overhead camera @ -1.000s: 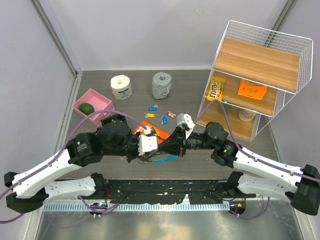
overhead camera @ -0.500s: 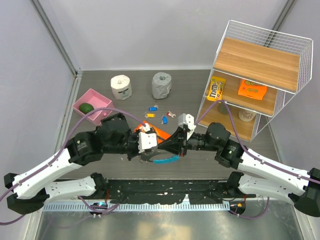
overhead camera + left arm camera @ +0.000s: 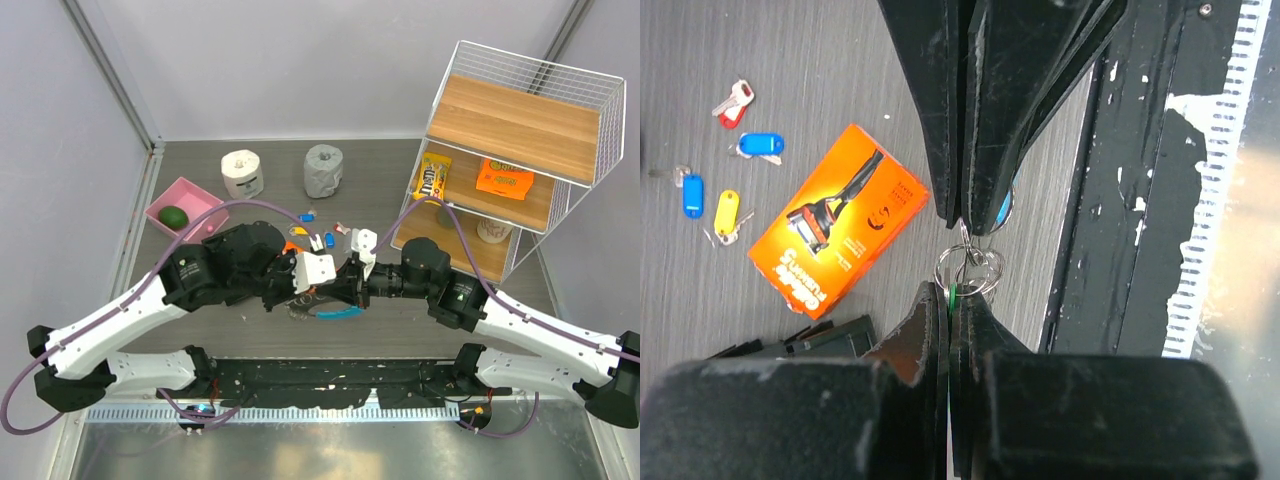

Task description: Remove the keys from the keyring

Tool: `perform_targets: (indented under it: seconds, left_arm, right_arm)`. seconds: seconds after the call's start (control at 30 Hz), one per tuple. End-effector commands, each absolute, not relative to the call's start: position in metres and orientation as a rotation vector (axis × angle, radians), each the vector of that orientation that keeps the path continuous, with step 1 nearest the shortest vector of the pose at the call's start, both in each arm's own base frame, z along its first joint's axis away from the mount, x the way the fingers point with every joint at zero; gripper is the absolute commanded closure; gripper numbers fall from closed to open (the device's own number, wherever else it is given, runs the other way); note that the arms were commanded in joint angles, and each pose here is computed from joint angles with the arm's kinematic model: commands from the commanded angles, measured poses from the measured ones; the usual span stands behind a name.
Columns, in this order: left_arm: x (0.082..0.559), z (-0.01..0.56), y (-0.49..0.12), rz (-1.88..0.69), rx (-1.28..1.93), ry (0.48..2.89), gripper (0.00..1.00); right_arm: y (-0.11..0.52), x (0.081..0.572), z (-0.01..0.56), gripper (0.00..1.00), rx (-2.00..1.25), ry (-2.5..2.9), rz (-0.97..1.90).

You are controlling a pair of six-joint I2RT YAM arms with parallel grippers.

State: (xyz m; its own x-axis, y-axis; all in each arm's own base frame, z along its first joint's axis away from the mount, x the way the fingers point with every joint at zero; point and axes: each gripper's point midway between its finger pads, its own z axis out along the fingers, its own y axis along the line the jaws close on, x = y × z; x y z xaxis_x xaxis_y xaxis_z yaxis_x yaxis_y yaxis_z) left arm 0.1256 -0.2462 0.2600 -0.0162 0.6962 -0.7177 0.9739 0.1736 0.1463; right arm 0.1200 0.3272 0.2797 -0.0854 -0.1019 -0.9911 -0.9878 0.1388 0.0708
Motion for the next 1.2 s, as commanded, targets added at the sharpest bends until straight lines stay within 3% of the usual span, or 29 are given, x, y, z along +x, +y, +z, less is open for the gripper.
perform_targets:
  seconds: [0.0,0.3,0.6,1.17]
  left_arm:
    - [0.144,0.278,-0.229,-0.389,1.502,1.81,1.0]
    - [0.154,0.272,-0.218,-0.281,1.502,1.839,1.0]
    - [0.145,0.258,-0.228,-0.355,1.561,1.805,1.0]
    - [0.155,0.258,-0.221,-0.285,1.521,1.787,1.0]
  right_arm:
    - [0.326,0.112,0.285,0.95,-1.208,1.383,1.095]
    - [0.326,0.113,0.283,0.95,-1.19,1.381,1.099]
    - [0.326,0.097,0.329,0.95,-1.072,1.241,1.288]
    - [0.324,0.069,0.343,0.95,-1.121,1.154,1.454]
